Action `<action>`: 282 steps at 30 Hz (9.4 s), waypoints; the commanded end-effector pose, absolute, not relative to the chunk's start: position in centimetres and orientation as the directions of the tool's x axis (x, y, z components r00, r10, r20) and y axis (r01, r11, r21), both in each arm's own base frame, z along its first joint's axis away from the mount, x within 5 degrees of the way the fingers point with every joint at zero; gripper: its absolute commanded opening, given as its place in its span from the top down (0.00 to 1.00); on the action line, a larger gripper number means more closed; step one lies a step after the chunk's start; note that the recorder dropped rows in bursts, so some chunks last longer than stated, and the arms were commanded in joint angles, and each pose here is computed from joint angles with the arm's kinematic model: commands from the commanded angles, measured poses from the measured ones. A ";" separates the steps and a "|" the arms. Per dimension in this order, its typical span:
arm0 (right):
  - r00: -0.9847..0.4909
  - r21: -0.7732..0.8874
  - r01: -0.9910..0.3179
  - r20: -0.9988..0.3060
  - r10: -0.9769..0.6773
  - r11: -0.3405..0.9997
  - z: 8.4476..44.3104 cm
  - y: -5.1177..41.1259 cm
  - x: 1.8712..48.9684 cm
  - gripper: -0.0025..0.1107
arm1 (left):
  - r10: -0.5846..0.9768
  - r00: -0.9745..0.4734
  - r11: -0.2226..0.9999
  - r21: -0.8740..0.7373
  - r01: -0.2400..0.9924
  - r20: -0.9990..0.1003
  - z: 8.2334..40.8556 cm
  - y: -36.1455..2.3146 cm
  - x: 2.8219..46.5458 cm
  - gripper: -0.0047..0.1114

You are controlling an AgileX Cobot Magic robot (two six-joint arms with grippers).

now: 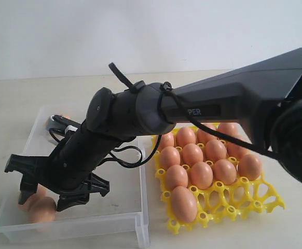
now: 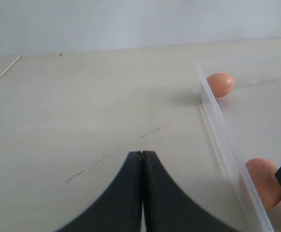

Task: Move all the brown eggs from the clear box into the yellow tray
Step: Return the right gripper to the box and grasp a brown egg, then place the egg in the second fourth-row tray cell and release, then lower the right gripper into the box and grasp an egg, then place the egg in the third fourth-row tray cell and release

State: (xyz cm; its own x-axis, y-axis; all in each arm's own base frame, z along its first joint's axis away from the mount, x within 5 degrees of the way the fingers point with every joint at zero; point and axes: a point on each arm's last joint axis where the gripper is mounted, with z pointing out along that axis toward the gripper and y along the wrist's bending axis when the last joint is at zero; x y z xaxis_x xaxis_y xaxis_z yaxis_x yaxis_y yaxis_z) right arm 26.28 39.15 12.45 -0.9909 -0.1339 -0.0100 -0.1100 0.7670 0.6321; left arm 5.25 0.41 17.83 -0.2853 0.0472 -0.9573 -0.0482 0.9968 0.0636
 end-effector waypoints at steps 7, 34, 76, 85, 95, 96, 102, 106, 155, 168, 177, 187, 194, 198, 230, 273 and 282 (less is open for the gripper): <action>-0.984 0.608 -0.154 -0.023 -0.177 0.779 11.7 39.3 26.3 0.54 | 0.051 -0.281 0.996 0.068 -0.051 -0.958 18.0 0.4 5.3 0.96; -0.828 0.410 -0.467 -0.514 -0.224 0.784 15.5 35.7 28.4 0.98 | 0.051 -0.281 0.996 0.068 -0.051 -0.958 18.0 0.4 5.3 0.96; -0.566 0.119 -0.292 -0.822 -0.071 0.949 11.9 13.6 16.1 0.98 | 0.051 -0.281 0.996 0.068 -0.051 -0.958 18.0 0.4 5.3 0.96; -0.600 0.083 -0.334 -0.787 -0.144 0.939 10.7 13.8 15.8 0.93 | 0.051 -0.281 0.996 0.068 -0.051 -0.958 18.0 0.4 5.3 0.96; -0.569 0.035 -0.373 -0.798 -0.199 0.927 10.9 13.8 15.8 0.50 | 0.051 -0.281 0.996 0.068 -0.051 -0.958 18.0 0.4 5.3 0.96; -0.555 0.027 -0.391 -0.805 -0.212 0.920 11.1 13.9 15.8 0.49 | 0.051 -0.281 0.996 0.068 -0.051 -0.958 18.0 0.4 5.3 0.96; -0.470 -0.028 -0.422 -0.848 -0.245 0.906 13.0 13.7 15.9 0.49 | 0.051 -0.281 0.996 0.068 -0.051 -0.958 18.0 0.4 5.3 0.96; -0.423 -0.077 -0.426 -0.864 -0.274 0.901 14.1 13.3 15.9 0.49 | 0.051 -0.281 0.996 0.068 -0.051 -0.958 18.0 0.4 5.3 0.96; -0.991 0.701 -0.128 -0.108 -0.073 0.701 12.0 40.1 28.5 0.37 | 0.051 -0.281 0.996 0.068 -0.051 -0.958 18.0 0.4 5.3 0.96; -0.993 0.684 -0.118 -0.091 -0.077 0.720 10.0 40.4 28.2 0.51 | 0.051 -0.283 0.996 0.068 -0.051 -0.958 18.0 0.4 5.3 0.96; -0.990 0.683 -0.138 -0.109 -0.086 0.717 10.0 40.5 28.2 0.42 | 0.051 -0.283 0.996 0.068 -0.051 -0.958 18.0 0.4 5.3 0.96; -0.991 0.686 -0.134 -0.101 -0.088 0.716 10.0 40.5 28.2 0.43 | 0.051 -0.283 0.996 0.068 -0.051 -0.958 18.0 0.4 5.3 0.96; -0.991 0.694 -0.131 -0.098 -0.087 0.708 10.0 40.9 27.7 0.47 | 0.051 -0.283 0.996 0.068 -0.051 -0.958 18.0 0.4 5.3 0.96; -0.991 0.700 -0.135 -0.080 -0.111 0.701 9.5 41.6 27.6 0.50 | 0.051 -0.283 0.996 0.068 -0.051 -0.958 18.0 0.4 5.3 0.96; -0.379 -0.001 -0.409 -0.909 -0.171 0.912 19.4 14.0 18.4 0.98 | 0.051 -0.283 0.996 0.068 -0.051 -0.958 18.0 0.4 5.3 0.96; -0.516 -0.057 -0.260 -0.836 -0.189 0.964 12.2 10.5 16.3 0.98 | 0.051 -0.283 0.996 0.068 -0.051 -0.958 18.0 0.4 5.3 0.96; -0.510 -0.073 -0.257 -0.837 -0.199 0.964 12.0 10.4 16.4 0.98 | 0.051 -0.283 0.996 0.068 -0.051 -0.958 18.0 0.4 5.3 0.96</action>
State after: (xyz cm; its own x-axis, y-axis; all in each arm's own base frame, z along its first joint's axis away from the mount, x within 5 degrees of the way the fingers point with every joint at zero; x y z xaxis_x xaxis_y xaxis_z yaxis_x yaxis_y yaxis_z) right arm 16.38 10.56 11.96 -0.5237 -0.1940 -0.8295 -0.2584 0.9640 -0.0623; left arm 5.25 0.41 17.83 -0.2853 0.0472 -0.9573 -0.0482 0.9968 0.0636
